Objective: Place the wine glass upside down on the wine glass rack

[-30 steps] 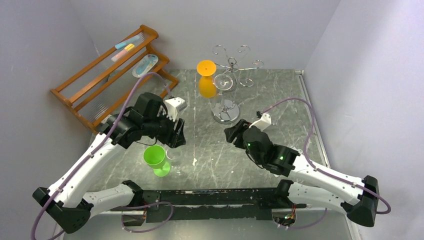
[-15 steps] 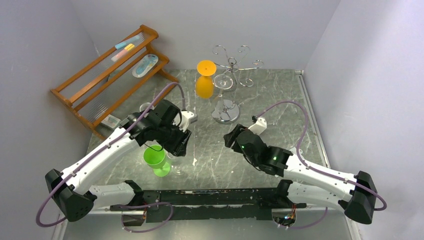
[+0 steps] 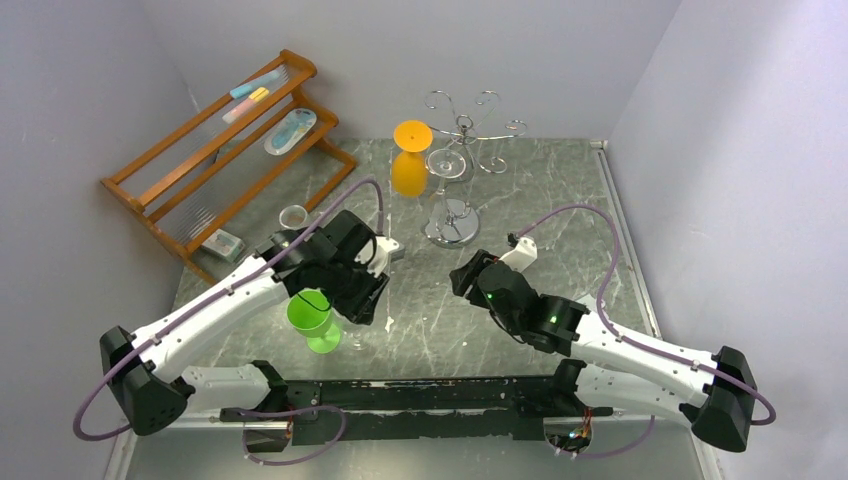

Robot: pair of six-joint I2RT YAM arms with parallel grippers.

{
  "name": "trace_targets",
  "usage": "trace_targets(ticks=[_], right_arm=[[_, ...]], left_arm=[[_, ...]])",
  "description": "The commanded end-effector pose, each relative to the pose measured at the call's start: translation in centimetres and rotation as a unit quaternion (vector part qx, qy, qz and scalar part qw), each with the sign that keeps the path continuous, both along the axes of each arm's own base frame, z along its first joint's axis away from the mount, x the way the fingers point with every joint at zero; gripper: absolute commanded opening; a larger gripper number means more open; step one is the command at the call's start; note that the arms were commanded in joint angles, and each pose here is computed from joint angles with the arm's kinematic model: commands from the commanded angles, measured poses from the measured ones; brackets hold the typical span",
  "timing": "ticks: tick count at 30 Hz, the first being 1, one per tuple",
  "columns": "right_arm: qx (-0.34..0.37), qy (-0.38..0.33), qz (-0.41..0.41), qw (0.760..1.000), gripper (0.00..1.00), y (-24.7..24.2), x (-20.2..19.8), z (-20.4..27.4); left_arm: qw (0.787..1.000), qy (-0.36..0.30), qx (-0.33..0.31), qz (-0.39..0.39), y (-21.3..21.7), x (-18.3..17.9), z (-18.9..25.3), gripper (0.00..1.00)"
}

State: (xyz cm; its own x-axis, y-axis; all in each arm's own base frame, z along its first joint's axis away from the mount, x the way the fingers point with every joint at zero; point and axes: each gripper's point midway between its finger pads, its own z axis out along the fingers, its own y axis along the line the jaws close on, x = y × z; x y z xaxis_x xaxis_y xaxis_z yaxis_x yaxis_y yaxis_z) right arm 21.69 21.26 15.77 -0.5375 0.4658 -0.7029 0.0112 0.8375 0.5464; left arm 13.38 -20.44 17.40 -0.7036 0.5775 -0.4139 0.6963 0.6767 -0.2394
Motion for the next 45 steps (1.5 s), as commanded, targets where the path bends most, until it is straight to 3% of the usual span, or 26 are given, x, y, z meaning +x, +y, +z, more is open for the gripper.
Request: trace_targets(ticks=[1,4,7,8,14,19,25,28,33,38,45], right_arm=[[0.009,-0.001,-0.017,1.0,0.6,-0.3,0.3,-0.2],[0.014,0.001,-0.02,1.0,0.6,-0.4,0.2,-0.2],[0.024,0.001,-0.022,0.999,0.6,-0.5,0.1,-0.1],[0.029,0.0,-0.023,0.999,0.6,-0.5,0.1,0.1],[0.056,-0.007,-0.019,0.998,0.6,-0.2,0.1,1.3],[0.087,-0.012,-0.01,0.996,0.64,0.7,0.6,3.6],[0.187,0.052,-0.018,0.981,0.64,1.6,1.0,4.5],[0.271,0.098,-0.028,0.957,0.59,2.0,1.1,3.8],[0.373,0.098,-0.05,0.921,0.54,2.1,1.5,3.9],[0.376,0.124,-0.073,0.916,0.54,2.2,1.8,3.4],[0.38,0.183,-0.138,0.896,0.48,1.6,1.7,0.9]], left_arm=[[1.0,0.013,0.02,-0.008,-0.3,-0.6,-1.2,0.41],[0.999,0.007,0.038,-0.004,-0.1,-0.2,-1.6,0.34],[0.999,0.006,0.04,-0.007,-0.2,-0.1,-1.8,0.09],[0.999,0.005,0.034,-0.011,-0.5,-0.1,-1.8,0.05],[0.998,-0.02,-0.039,-0.037,-3.4,0.2,0.8,0.05],[0.986,-0.085,-0.14,0.006,-7.3,3.3,4.6,0.05],[0.95,-0.167,-0.255,0.062,-10.1,6.1,7.5,0.05],[0.931,-0.196,-0.301,0.069,-10.8,6.4,8.7,0.05],[0.881,-0.236,-0.4,0.086,-11.3,6.3,9.8,0.05],[0.853,-0.249,-0.448,0.099,-10.8,5.9,10.2,0.05],[0.837,-0.251,-0.478,0.087,-11.0,5.3,10.4,0.05]])
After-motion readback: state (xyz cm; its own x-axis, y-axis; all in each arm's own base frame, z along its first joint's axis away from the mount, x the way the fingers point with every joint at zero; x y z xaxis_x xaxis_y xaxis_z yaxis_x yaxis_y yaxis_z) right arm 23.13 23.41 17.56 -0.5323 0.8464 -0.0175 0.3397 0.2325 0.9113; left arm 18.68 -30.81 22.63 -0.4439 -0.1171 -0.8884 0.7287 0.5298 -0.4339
